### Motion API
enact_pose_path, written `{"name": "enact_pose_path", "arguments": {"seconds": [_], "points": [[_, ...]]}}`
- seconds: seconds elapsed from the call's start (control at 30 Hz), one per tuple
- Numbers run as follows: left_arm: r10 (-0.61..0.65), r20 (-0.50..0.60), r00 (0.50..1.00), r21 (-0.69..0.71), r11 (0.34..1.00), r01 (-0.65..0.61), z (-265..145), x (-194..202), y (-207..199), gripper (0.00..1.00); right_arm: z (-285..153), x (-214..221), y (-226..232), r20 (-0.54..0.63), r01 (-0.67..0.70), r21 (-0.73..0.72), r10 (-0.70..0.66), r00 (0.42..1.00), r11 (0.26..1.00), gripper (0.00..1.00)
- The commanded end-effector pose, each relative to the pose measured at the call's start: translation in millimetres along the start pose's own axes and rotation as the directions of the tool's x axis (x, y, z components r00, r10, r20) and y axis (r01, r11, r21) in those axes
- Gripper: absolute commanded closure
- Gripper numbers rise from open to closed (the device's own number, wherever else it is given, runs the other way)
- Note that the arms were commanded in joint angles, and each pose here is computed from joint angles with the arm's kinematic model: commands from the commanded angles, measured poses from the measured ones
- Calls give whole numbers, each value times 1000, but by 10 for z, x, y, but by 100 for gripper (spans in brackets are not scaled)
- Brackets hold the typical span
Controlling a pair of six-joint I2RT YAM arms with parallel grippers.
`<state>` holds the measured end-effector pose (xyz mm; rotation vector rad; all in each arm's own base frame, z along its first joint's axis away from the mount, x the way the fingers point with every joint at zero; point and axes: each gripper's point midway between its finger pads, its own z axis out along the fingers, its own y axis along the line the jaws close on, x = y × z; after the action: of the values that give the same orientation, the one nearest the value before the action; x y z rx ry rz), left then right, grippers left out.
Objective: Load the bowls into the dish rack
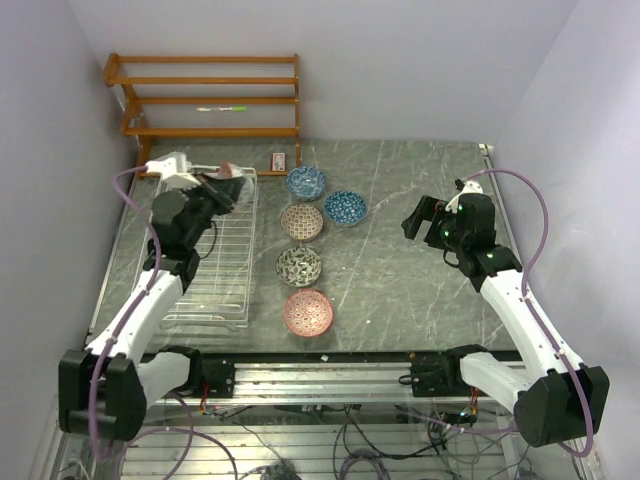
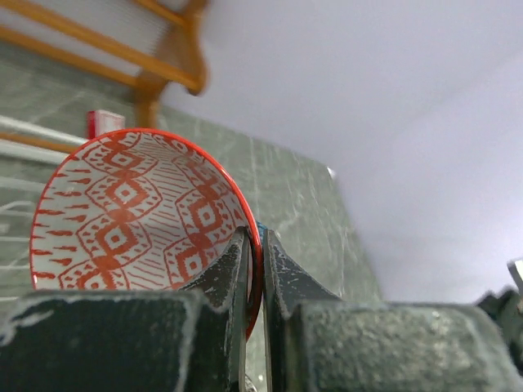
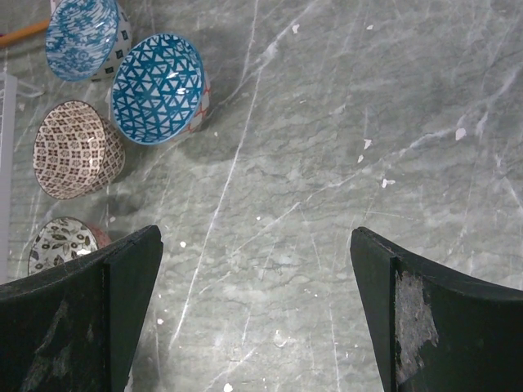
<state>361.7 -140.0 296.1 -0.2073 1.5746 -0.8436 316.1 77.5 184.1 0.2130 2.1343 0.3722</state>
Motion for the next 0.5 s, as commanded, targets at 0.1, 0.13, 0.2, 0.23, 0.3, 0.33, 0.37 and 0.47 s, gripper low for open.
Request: {"name": "enact_pose_path", "arguments": {"seconds": [0.1, 0.13, 0.2, 0.23, 0.3, 0.33, 0.37, 0.47], "points": [[-269, 129, 954, 123, 959, 254, -104, -396, 459, 93, -18, -45, 29, 7, 12, -22, -12, 1000, 1000, 0], [-290, 139, 947, 136, 953, 272, -113, -421, 503, 93, -20, -49, 25, 9, 14, -19, -14, 1000, 1000, 0], [-329, 156, 931, 159, 939, 305, -119, -457, 592, 93, -19, -45, 14, 9, 18, -15, -18, 1000, 1000, 0], [-349, 161, 923, 173, 931, 322, -118, -465, 624, 93, -15, -46, 11, 8, 19, -14, -19, 1000, 1000, 0], [-385, 171, 907, 212, 913, 348, -111, -470, 668, 93, -6, -33, 10, 2, 19, -14, -19, 1000, 1000, 0], [-408, 171, 897, 229, 902, 367, -102, -460, 684, 93, 0, -35, 12, 0, 20, -14, -20, 1000, 1000, 0], [-431, 170, 886, 238, 891, 387, -84, -441, 728, 93, 5, -31, 15, -2, 20, -15, -20, 1000, 1000, 0], [-513, 164, 842, 271, 844, 462, -37, -387, 849, 93, 12, -41, 17, -4, 23, -15, -23, 1000, 1000, 0]]}}
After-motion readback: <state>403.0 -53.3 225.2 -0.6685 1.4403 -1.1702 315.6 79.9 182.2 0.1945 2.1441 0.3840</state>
